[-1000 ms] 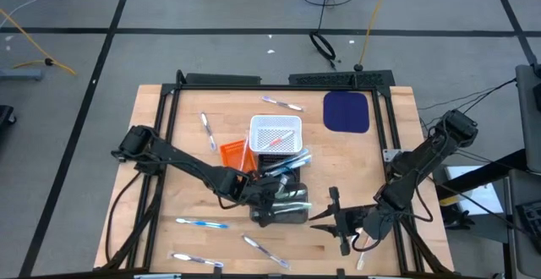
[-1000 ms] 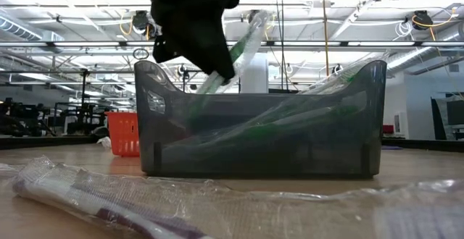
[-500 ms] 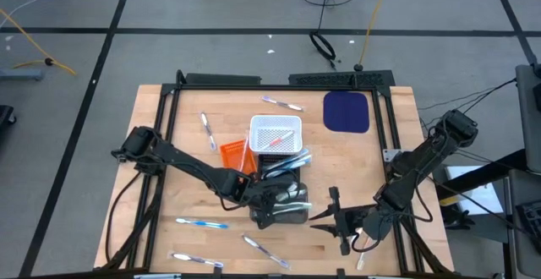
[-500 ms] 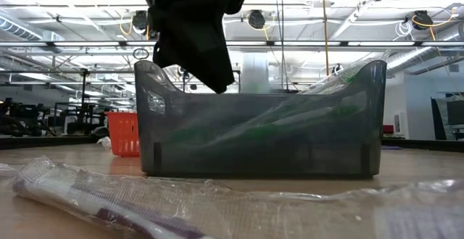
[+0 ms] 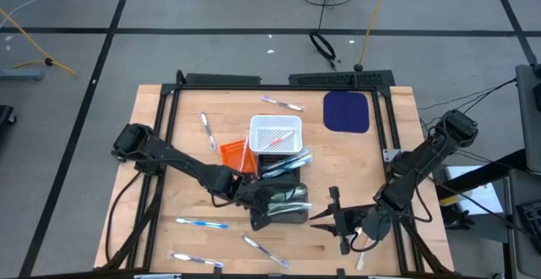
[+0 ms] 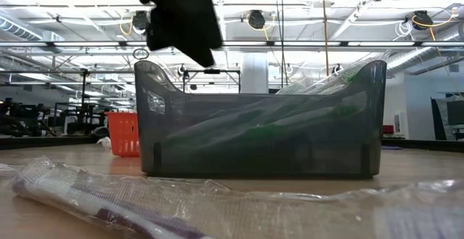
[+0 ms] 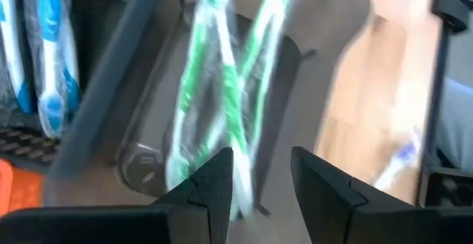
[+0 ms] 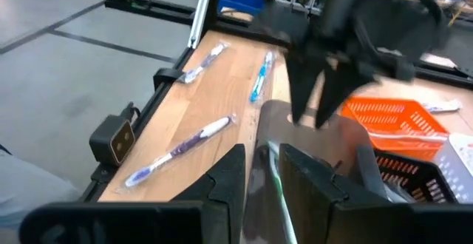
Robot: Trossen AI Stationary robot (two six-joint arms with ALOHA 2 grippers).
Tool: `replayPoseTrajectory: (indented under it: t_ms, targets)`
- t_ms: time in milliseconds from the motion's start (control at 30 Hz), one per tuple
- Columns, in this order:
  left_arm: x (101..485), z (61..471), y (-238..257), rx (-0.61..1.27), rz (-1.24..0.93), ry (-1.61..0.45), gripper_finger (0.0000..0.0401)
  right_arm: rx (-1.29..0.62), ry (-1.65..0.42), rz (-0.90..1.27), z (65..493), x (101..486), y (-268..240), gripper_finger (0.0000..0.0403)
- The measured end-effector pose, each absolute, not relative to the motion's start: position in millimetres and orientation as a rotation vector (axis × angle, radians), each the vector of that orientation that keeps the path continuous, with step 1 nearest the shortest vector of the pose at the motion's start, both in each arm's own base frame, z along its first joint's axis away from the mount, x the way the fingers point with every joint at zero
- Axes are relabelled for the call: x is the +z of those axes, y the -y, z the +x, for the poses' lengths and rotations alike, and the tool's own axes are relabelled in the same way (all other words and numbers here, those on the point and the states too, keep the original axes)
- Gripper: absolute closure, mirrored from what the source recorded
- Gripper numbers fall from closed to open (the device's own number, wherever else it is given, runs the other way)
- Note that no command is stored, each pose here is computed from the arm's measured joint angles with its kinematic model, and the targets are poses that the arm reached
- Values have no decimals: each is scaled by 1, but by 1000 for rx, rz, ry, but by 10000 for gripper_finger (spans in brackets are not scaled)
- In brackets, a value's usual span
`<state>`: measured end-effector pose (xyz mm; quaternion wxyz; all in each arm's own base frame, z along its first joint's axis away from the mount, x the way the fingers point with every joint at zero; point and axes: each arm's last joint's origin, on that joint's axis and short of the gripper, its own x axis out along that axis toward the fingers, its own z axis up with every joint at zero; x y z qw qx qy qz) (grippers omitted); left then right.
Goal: Pick & Place Toothbrushes
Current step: Put the blue toothbrush into the top black basket
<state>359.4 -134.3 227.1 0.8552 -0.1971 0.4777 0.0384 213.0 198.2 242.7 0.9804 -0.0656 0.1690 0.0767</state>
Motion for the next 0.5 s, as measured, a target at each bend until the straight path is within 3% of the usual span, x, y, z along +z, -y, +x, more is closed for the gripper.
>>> replayPoseTrajectory:
  t_ms: [200,500]
  targets:
    - [242,336,151,39,-377,-1060,261,152,-349,-127,213,242,-198,328]
    - [234,295,188,81,-352,-1268,261,151,-349,-122,213,242,-198,328]
